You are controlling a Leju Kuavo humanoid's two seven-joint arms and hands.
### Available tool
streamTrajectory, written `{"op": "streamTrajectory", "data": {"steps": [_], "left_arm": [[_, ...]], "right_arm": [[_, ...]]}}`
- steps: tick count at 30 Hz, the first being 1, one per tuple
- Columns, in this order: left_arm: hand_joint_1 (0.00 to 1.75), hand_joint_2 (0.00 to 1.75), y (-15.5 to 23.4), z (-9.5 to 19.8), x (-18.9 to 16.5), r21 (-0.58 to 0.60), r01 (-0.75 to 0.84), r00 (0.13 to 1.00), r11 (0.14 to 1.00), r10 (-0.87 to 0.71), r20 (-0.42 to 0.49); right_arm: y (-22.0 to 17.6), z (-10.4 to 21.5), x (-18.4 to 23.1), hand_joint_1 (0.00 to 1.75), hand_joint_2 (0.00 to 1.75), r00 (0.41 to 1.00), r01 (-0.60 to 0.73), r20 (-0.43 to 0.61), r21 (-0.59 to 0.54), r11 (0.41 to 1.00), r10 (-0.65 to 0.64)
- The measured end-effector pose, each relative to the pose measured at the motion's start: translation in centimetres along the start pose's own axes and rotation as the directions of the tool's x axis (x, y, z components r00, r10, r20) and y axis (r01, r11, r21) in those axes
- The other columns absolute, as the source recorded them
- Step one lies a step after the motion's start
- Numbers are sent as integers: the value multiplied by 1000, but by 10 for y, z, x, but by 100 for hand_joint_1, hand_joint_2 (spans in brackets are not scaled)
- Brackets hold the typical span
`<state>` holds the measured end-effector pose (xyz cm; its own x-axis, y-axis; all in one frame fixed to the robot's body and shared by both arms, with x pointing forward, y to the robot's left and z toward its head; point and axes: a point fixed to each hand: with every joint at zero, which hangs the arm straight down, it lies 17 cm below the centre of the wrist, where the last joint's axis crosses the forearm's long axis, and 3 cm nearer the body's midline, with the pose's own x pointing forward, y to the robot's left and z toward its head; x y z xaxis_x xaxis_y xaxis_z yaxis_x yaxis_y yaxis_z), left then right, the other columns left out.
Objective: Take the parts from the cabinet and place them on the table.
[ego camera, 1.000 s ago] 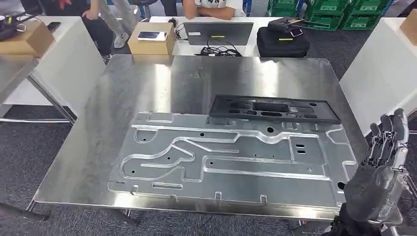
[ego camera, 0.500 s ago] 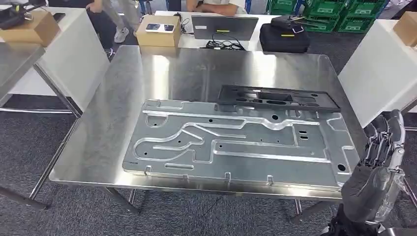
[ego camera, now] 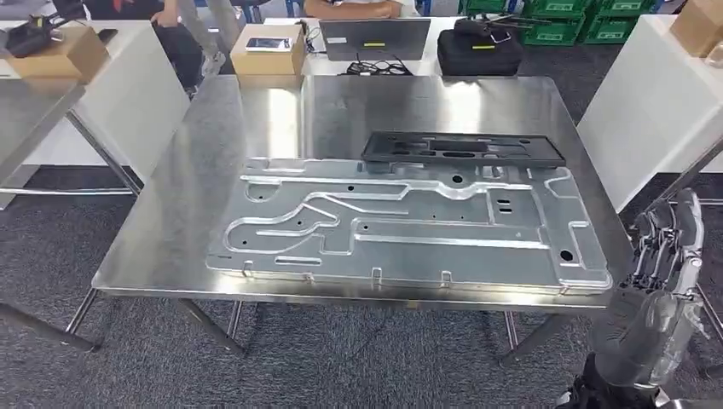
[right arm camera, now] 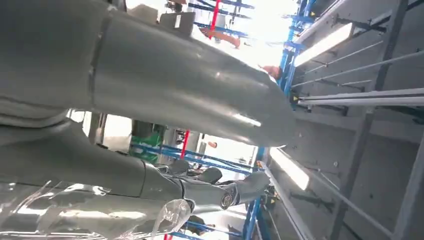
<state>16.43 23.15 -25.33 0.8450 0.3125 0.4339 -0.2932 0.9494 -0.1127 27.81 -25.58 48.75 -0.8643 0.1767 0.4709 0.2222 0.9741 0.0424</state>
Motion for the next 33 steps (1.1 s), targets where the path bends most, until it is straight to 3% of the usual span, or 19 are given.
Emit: {"op": "streamTrajectory", "data": {"steps": [33], "left_arm": [[0, 0, 1, 0, -2, 6, 2, 1000, 1000, -2, 2]], "right_arm": [[7, 6, -1, 0, 0, 996, -85, 2, 31, 996, 85]]}}
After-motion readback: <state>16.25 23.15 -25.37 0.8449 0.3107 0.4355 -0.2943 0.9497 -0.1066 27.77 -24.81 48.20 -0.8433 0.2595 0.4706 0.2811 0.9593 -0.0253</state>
